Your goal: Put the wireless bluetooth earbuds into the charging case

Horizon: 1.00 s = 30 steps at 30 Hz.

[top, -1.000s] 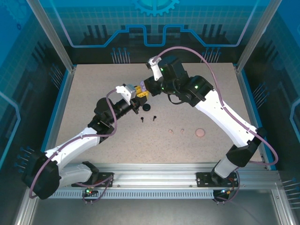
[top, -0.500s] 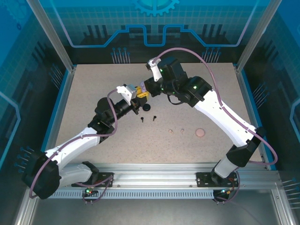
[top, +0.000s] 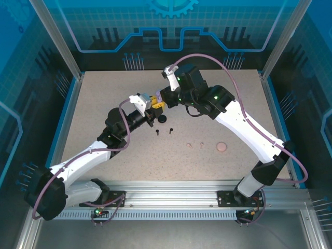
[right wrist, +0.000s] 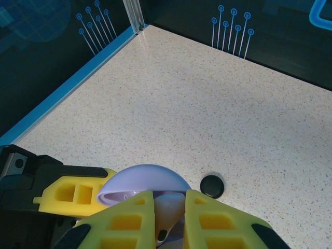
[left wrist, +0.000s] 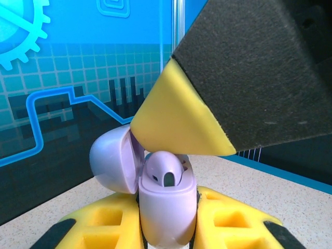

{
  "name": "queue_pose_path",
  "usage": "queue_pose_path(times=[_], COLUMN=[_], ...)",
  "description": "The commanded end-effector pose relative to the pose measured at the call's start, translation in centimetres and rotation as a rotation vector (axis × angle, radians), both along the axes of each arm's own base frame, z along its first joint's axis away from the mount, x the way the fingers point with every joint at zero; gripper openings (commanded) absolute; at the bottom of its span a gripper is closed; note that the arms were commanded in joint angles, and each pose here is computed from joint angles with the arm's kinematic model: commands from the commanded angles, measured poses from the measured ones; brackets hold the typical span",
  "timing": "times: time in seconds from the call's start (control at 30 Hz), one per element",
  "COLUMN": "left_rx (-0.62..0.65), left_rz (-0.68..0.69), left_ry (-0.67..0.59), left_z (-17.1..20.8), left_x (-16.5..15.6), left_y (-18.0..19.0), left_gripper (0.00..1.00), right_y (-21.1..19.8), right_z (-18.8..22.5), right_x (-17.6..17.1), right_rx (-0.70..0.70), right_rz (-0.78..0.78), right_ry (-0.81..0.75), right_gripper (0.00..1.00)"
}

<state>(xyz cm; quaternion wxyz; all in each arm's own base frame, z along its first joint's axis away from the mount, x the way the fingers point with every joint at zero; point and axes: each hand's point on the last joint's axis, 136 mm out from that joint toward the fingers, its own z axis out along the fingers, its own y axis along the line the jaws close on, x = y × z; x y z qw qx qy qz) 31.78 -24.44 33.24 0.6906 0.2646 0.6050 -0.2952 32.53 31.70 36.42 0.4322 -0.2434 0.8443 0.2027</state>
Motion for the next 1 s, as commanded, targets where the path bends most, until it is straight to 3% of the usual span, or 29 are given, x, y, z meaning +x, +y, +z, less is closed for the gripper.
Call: queue_pose_path(times=[0.0,0.7,0.97], left_rx=[-0.039,-0.045,-0.041], left_rz=[-0.014,-0.017,-0.011], left_ry=[-0.109,-0.099,-0.088], left_z=[3.7,3.5,3.0], left_x=[-0.6,-0.6,-0.5], left_y=[-0.2,-0.2,-0.2], left_gripper=[0.0,0.0,0.0], right_y=[0.1,0.5,-2.1], right_z=[-0.7,0.7,4.1], right_x=[-0.5,0.6,0.7], right_rx=[-0.014,0.086,0.201], right_rz=[0.021,-0.011,-0.079], right_ry=[0.028,0.069,0.042], right_gripper=[0.16,0.34,0.58])
